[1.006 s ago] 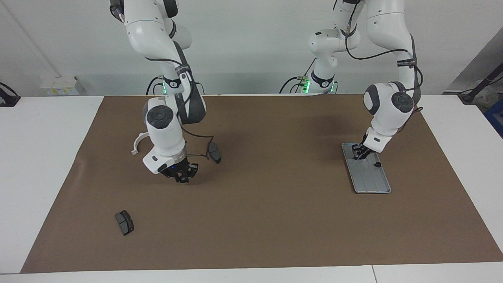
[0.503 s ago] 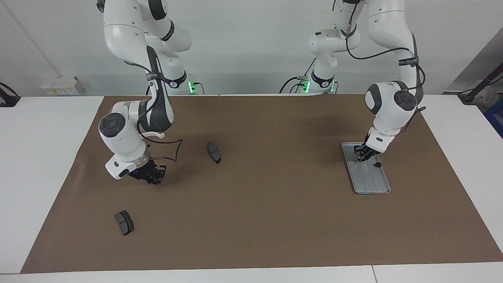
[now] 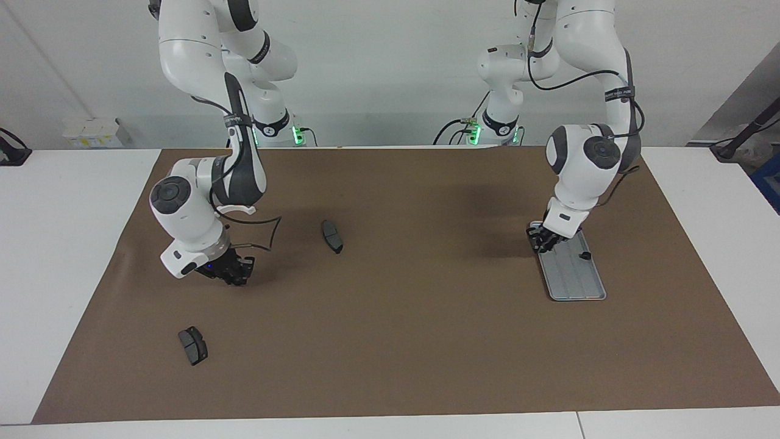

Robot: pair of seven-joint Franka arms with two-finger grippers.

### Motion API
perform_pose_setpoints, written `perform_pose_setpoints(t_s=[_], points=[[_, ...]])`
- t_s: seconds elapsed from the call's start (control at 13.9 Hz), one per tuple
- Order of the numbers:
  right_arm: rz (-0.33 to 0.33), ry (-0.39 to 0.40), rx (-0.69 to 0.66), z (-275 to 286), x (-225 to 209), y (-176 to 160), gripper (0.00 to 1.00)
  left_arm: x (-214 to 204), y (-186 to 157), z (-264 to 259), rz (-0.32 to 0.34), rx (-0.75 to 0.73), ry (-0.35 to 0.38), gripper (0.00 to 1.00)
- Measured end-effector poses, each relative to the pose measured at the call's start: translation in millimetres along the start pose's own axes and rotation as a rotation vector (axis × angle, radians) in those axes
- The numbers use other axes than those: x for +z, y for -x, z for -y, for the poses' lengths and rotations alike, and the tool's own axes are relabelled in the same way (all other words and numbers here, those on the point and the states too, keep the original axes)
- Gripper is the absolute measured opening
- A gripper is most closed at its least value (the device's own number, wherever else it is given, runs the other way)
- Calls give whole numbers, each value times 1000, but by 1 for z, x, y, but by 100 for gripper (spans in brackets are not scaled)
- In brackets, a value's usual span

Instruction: Place bearing gear from tray to pile

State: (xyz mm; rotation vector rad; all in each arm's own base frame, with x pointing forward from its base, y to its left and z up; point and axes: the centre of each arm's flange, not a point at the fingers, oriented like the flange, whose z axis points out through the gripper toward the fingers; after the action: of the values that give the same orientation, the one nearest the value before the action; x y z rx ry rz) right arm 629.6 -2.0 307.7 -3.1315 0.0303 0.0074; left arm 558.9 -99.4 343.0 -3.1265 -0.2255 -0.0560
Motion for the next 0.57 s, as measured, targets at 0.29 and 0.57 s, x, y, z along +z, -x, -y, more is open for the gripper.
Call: perform_pose_setpoints(t_s=[0.29,0.57], points=[[-16,-2,-2,2,-7,-2,84,-8,26,-77,-6,-72,24,36],[-78,-9,-5,16,-44,-5,100,-17,48,-164,1,-122,94,36]])
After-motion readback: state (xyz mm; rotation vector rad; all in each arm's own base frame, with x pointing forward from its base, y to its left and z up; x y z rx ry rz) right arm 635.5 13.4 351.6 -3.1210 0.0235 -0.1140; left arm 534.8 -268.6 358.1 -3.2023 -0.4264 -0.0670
